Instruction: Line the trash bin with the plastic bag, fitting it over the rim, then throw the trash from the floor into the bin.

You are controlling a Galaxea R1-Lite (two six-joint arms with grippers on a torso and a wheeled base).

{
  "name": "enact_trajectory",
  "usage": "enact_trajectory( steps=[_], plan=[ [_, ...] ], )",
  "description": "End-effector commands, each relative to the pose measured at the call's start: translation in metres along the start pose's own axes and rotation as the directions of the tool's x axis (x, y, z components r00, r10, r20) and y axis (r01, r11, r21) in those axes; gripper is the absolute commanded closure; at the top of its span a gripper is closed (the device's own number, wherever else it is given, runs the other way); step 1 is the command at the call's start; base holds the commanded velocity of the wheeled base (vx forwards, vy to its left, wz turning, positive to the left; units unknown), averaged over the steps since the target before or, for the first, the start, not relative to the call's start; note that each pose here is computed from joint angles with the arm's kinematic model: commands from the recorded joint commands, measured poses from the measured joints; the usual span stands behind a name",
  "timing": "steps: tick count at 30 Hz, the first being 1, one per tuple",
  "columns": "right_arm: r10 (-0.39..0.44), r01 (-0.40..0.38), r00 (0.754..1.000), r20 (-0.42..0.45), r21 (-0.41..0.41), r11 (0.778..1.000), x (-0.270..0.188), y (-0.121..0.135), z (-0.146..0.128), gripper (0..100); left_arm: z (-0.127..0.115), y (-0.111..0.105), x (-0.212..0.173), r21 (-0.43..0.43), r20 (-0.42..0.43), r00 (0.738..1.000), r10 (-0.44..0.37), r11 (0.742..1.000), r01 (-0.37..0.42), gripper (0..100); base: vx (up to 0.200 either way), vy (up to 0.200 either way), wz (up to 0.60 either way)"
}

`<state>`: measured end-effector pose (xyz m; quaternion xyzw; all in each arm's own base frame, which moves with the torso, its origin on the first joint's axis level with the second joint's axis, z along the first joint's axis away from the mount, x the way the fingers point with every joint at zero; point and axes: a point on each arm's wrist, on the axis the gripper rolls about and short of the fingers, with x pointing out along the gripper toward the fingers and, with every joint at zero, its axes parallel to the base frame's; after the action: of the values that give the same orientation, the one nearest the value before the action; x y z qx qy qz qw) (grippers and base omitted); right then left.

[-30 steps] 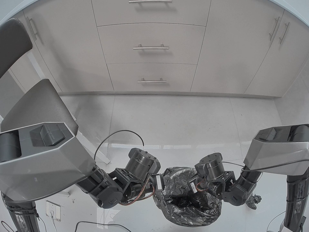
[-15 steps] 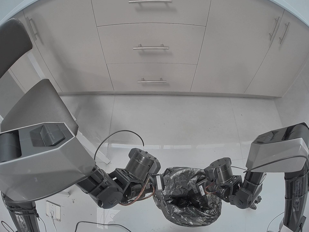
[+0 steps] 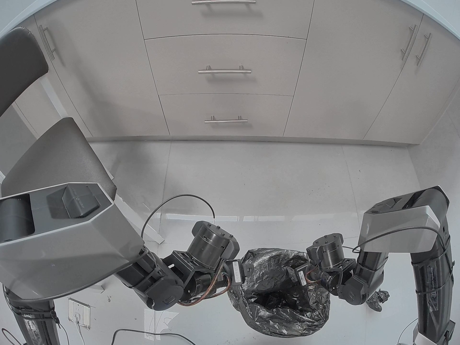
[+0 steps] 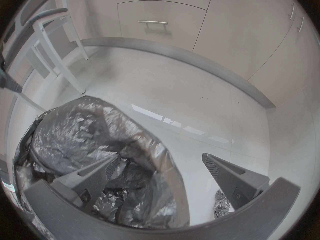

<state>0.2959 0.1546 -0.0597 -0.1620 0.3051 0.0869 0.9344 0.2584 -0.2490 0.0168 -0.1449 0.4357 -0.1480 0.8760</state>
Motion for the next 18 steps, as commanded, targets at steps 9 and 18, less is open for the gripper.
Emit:
enact_trajectory(
  steps=[9, 18],
  plan=[
    [-0.097, 0.097, 0.995, 0.018, 0.012, 0.995, 0.024, -0.003, 0.004, 0, 0.000, 0.000, 0.001, 0.000, -0.002, 1.000, 0.000, 1.000, 0.000, 0, 0.000, 0.000, 0.00],
    [-0.150, 0.149, 0.988, 0.039, 0.032, 0.988, 0.027, -0.006, 0.010, 0, -0.001, 0.000, 0.000, 0.001, -0.001, 1.000, 0.001, 1.000, -0.001, 0, 0.000, 0.000, 0.00]
  ],
)
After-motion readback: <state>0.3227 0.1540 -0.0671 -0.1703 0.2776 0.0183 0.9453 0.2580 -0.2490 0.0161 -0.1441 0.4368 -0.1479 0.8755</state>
